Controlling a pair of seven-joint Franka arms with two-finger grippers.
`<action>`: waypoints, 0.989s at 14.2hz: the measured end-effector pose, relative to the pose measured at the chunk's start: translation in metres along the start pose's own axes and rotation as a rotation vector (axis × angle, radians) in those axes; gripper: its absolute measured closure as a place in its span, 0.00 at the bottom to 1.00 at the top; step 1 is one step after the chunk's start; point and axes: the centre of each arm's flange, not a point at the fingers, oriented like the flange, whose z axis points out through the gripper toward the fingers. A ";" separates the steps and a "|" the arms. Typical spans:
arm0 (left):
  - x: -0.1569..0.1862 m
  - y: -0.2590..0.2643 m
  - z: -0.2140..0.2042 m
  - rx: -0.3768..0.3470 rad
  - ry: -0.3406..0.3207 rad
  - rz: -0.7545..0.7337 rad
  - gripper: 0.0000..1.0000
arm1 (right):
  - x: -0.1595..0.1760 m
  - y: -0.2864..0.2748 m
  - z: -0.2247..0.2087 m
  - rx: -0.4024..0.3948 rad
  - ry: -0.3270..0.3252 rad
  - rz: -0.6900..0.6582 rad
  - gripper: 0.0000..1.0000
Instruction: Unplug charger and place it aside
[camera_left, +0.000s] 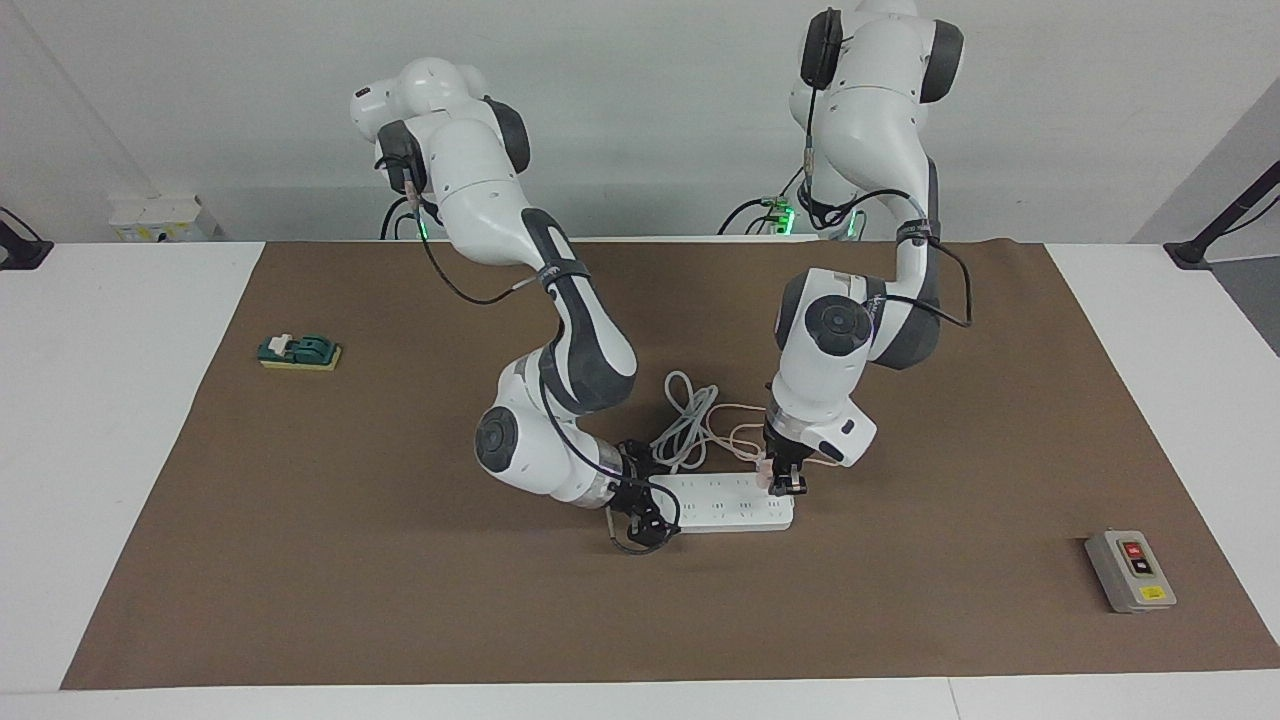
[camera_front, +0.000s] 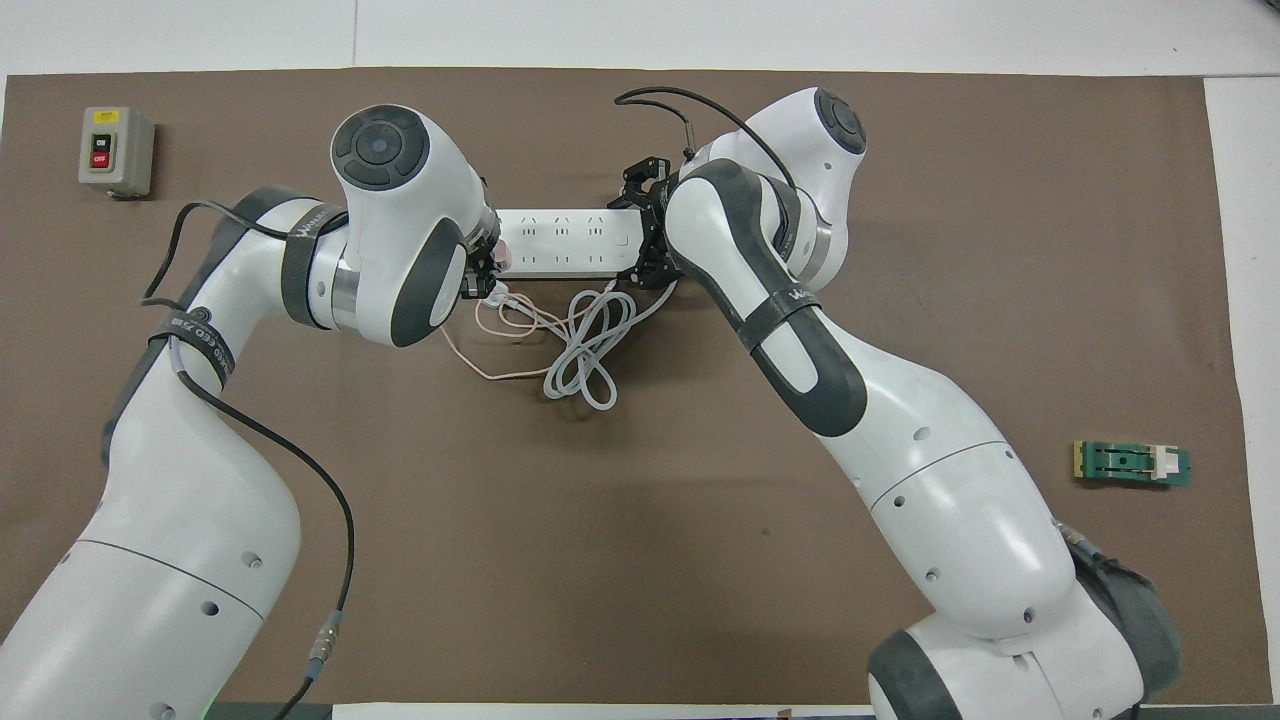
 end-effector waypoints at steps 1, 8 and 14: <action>0.000 0.000 0.000 0.000 0.000 0.000 0.69 | 0.000 0.000 0.000 0.000 0.000 0.000 0.06; -0.001 0.000 0.000 -0.002 0.007 0.009 0.69 | 0.000 0.000 0.000 0.000 0.001 -0.001 0.06; -0.003 0.002 -0.012 0.013 0.021 0.035 0.69 | 0.000 0.000 0.000 0.001 0.003 -0.002 0.06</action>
